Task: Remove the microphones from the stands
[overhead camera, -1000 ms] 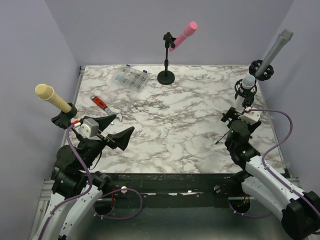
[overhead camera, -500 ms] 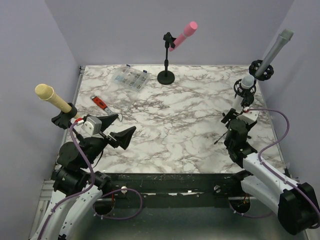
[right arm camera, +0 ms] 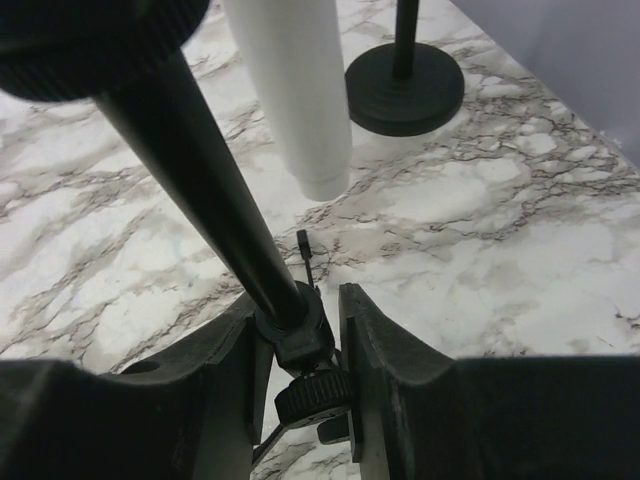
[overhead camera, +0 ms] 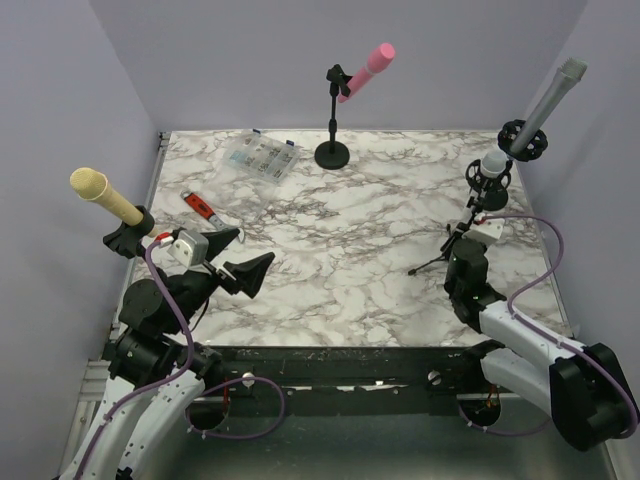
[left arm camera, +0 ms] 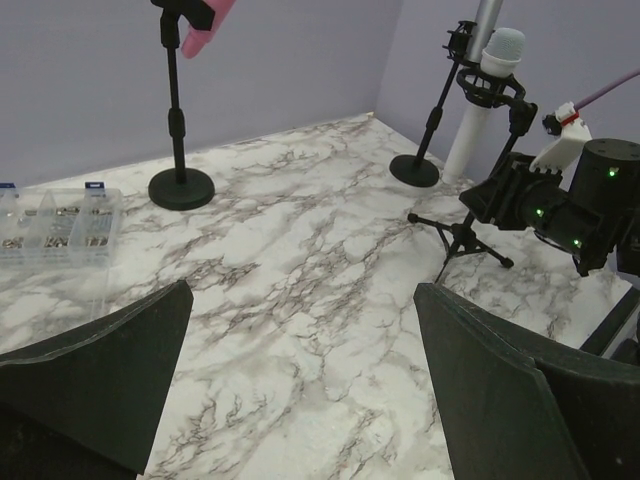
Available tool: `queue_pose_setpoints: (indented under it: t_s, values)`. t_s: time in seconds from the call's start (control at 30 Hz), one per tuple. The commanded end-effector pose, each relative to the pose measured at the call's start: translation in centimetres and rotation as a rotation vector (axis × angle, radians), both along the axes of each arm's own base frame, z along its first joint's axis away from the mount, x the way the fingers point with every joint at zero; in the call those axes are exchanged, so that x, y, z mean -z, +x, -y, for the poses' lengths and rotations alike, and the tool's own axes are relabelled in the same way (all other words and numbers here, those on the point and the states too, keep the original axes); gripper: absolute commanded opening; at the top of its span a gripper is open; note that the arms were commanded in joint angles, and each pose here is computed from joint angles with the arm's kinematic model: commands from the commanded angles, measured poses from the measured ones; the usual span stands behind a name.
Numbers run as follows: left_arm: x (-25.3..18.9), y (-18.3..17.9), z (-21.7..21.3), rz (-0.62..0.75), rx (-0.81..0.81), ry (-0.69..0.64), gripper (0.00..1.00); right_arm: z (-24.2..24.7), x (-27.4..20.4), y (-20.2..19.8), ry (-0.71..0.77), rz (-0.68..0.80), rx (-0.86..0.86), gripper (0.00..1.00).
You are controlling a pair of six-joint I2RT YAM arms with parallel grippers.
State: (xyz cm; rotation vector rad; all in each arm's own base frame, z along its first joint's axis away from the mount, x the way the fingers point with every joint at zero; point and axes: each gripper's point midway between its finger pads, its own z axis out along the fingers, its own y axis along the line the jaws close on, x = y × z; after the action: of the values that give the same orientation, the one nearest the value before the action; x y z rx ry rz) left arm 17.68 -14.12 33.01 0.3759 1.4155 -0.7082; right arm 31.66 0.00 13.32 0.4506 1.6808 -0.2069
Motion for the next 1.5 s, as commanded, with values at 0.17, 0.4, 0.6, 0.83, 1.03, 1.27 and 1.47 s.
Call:
queue_pose_setpoints:
  t_s: [0.17,0.4,0.6,0.83,1.03,1.27,1.47]
  values:
    - [0.1,0.0,0.6,0.011,0.032,0.008,0.99,-4.4,-0.6,1.5,0.04,0.001,-0.243,0.16]
    - [0.1,-0.1,0.6,0.011,0.032,0.006,0.99,-7.4,0.3,1.9,0.1,-0.048,-0.372,0.06]
    - [0.2,0.0,0.6,0.007,0.028,0.006,0.99,-11.7,0.7,1.4,0.151,-0.067,-0.491,0.03]
    - [0.5,0.4,0.6,-0.008,0.02,0.012,0.99,-19.2,2.4,-1.3,0.15,-0.104,-0.658,0.02]
    - [0.8,0.6,0.6,-0.021,0.015,0.018,0.99,-26.6,3.4,-4.9,0.134,-0.124,-0.844,0.03]
    - [1.1,0.9,0.6,-0.036,0.01,0.024,0.99,-31.7,3.0,-8.0,0.158,-0.113,-1.003,0.05]
    - [1.3,1.1,0.8,-0.045,0.014,0.029,0.99,-34.5,2.5,-10.2,0.169,-0.087,-1.2,0.09]
